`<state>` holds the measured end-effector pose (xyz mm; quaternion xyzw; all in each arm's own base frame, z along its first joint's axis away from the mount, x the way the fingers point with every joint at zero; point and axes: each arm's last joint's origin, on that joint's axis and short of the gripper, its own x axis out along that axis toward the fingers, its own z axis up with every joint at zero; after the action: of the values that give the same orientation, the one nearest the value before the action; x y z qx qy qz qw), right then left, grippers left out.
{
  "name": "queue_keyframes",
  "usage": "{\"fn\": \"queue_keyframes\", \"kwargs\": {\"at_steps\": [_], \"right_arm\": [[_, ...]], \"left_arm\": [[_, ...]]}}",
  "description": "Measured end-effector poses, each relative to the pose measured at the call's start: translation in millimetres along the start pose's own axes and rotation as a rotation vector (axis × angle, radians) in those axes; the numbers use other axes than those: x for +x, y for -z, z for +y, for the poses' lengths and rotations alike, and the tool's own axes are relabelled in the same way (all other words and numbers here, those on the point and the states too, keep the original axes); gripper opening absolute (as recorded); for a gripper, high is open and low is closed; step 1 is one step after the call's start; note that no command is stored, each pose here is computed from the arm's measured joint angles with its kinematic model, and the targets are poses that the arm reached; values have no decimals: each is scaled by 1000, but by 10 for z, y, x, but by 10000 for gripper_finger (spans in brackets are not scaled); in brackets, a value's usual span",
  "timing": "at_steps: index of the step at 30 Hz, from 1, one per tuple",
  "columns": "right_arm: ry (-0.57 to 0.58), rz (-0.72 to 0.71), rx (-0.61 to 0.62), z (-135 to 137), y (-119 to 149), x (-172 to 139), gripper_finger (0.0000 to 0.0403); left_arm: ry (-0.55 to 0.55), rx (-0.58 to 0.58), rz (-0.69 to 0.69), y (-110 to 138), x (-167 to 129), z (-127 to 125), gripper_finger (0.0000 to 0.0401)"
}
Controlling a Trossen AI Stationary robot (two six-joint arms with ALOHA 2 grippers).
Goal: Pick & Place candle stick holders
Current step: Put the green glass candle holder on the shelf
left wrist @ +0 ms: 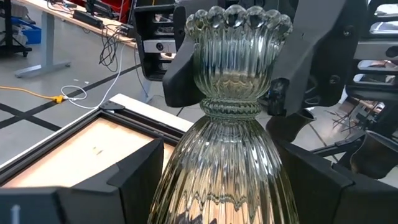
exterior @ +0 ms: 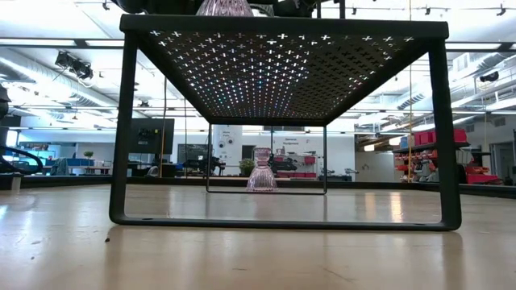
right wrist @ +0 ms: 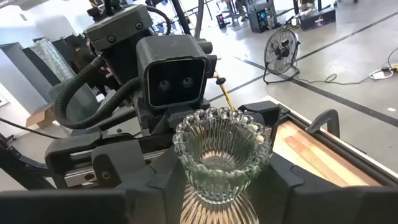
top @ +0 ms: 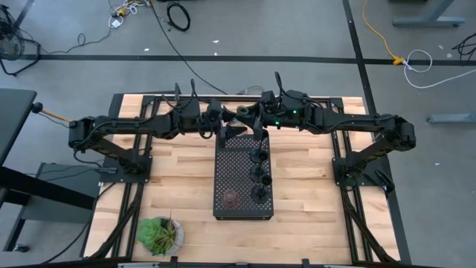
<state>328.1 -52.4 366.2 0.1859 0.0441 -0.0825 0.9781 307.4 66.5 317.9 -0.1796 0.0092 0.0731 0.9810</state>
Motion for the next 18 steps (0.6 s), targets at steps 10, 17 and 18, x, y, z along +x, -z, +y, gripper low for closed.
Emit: {"fn": "queue_keyframes", "kwargs": {"at_steps": [10,17,18], "right_arm": [[-12,-48,-72,25,-146,-171,169],[20,-121,-110,51,-338,-427,158],[36,-136,-124,56,-362,-464,156]], "left_arm": [[-12,-3,-8,-19,-20,-1,277],[-16,-11,18,-21,-71,-33,273],[-16,-19,31,-12,-79,-42,273]]}}
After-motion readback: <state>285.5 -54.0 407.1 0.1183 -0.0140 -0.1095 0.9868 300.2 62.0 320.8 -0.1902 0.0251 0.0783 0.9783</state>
